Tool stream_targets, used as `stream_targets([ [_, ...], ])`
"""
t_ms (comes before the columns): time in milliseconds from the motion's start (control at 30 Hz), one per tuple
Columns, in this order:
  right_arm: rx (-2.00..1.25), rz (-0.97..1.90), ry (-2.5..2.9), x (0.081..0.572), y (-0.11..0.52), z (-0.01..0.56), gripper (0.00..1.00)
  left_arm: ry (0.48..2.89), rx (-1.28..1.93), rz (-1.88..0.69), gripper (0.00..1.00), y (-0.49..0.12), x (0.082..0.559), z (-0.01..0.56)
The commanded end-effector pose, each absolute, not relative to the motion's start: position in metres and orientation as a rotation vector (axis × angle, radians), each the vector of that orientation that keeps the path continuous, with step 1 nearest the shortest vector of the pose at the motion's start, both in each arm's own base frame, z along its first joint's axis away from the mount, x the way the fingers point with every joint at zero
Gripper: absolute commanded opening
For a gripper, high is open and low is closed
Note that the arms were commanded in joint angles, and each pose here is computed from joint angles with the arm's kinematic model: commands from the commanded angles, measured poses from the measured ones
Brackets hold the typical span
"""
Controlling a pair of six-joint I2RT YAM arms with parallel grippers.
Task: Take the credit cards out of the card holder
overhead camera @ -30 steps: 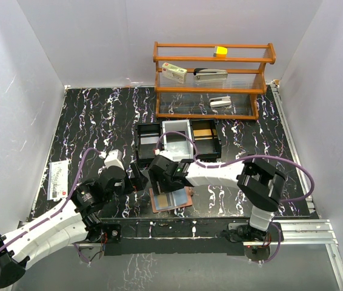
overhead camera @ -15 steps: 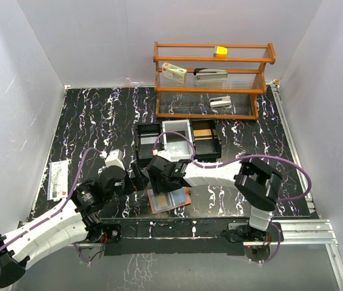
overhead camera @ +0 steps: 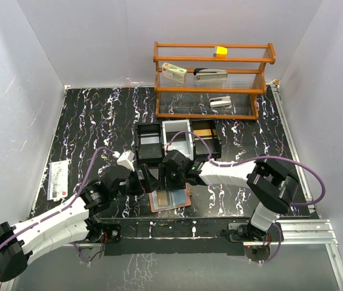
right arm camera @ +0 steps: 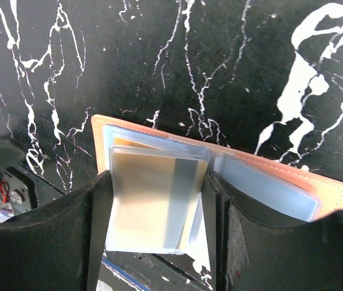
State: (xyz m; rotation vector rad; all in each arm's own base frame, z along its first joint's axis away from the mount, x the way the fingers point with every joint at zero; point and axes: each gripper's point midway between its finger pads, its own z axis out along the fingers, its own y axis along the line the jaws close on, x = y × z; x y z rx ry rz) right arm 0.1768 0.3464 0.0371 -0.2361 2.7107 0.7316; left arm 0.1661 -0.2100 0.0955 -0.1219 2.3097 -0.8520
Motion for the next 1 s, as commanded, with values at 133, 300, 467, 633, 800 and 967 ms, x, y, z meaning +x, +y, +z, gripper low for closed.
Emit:
stream_targets([
  [133,-0.127,0.839,2.693,0.184,0.345,0.047,0.48,2.348,0.049,-1.042,0.83,-0.243,0.15,0.081],
  [300,-0.123,0.835,2.7,0.183,0.344,0.045,0.48,2.356,0.09,-1.098,0.74,-0.247,0.142,0.07],
  [467,-0.126,0.841,2.701,0.183,0.345,0.045,0.48,2.356,0.106,-1.134,0.66,-0.247,0.135,0.063],
  [633,-0.125,0.848,2.7,0.183,0.346,0.046,0.48,2.372,0.105,-1.143,0.6,-0.244,0.13,0.056],
  [800,-0.123,0.847,2.702,0.184,0.346,0.045,0.48,2.367,0.064,-1.14,0.64,-0.238,0.128,0.055],
  [967,-0.119,0.847,2.703,0.184,0.345,0.045,0.48,2.403,0.064,-1.086,0.64,-0.228,0.123,0.052],
])
